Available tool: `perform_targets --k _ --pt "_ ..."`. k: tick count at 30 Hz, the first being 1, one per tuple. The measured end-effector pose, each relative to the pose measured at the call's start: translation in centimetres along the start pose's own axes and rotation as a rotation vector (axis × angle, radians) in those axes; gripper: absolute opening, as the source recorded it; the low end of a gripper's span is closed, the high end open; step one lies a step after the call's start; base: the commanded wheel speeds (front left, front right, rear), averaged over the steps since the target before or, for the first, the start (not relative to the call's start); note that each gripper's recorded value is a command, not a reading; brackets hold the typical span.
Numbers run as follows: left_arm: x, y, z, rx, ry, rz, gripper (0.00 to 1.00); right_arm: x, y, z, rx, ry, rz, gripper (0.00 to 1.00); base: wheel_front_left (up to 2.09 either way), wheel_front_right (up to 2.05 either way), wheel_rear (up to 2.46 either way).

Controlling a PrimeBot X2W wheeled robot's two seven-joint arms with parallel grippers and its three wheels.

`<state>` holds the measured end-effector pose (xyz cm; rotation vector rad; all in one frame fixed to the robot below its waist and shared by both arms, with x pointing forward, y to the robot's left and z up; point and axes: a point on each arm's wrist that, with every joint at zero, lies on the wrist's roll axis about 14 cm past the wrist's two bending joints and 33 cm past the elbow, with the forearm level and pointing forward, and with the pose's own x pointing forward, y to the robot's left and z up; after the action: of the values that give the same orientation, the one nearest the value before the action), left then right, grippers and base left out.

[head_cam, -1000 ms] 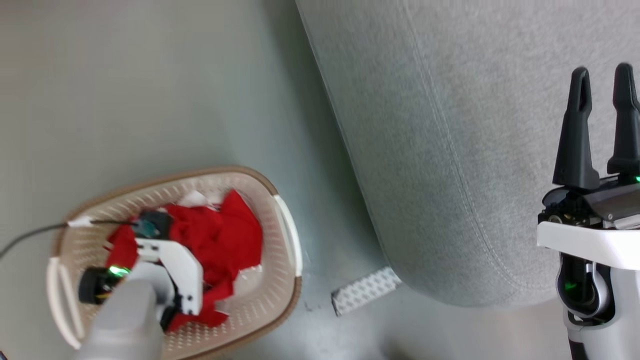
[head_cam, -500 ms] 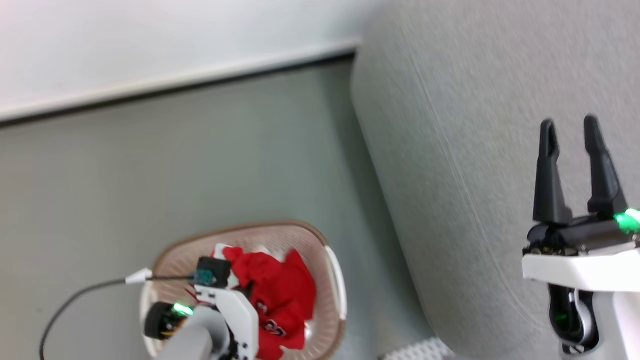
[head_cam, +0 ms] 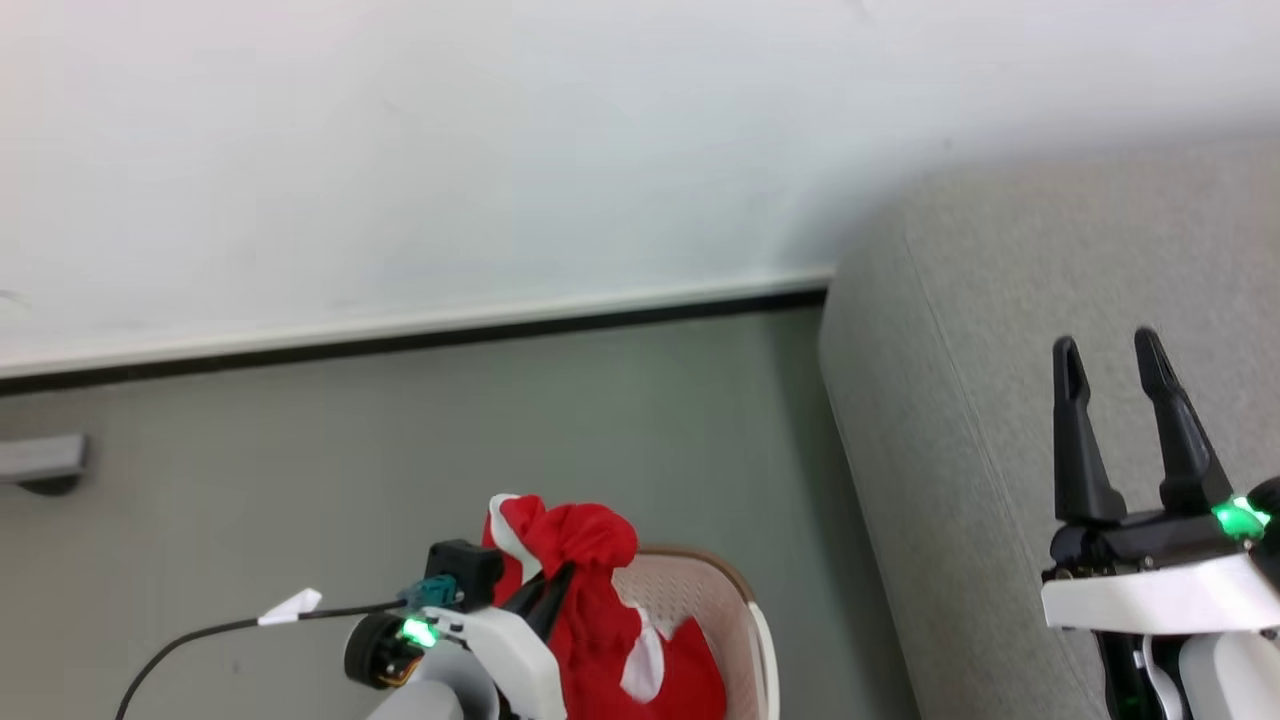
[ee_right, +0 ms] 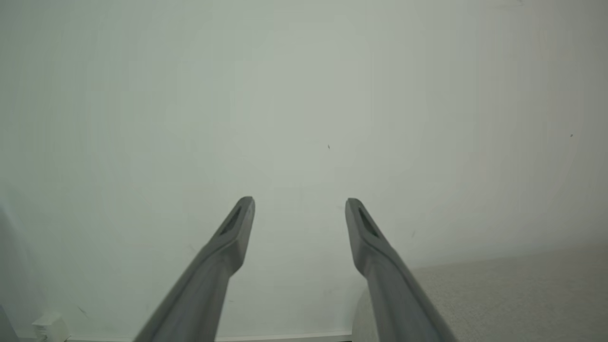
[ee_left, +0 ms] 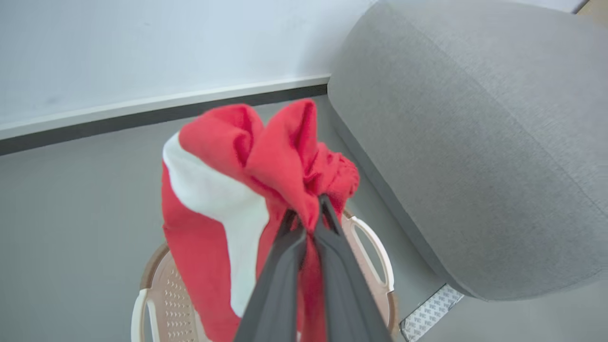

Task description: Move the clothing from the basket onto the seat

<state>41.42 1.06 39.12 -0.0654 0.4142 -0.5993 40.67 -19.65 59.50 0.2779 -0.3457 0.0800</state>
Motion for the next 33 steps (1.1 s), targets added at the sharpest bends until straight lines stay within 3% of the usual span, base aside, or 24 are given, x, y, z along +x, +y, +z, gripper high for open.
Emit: perform_targets --k 16,25,33 --pt "-5.7 -0.6 16.1 0.156 -0.473 0.015 0.00 -1.9 3.7 0.6 0.047 0.004 0.091 1.00 0.00 0.00 0.00" --pt "-7.9 -1.9 21.2 0.201 -0.594 0.001 0.00 -2.6 4.4 0.0 0.065 0.025 0.103 1.00 0.00 0.00 0.00" --pt "-8.6 -2.4 21.7 0.196 -0.601 -0.003 0.00 -2.8 5.3 -1.0 0.092 0.057 0.126 1.00 0.00 0.00 0.00"
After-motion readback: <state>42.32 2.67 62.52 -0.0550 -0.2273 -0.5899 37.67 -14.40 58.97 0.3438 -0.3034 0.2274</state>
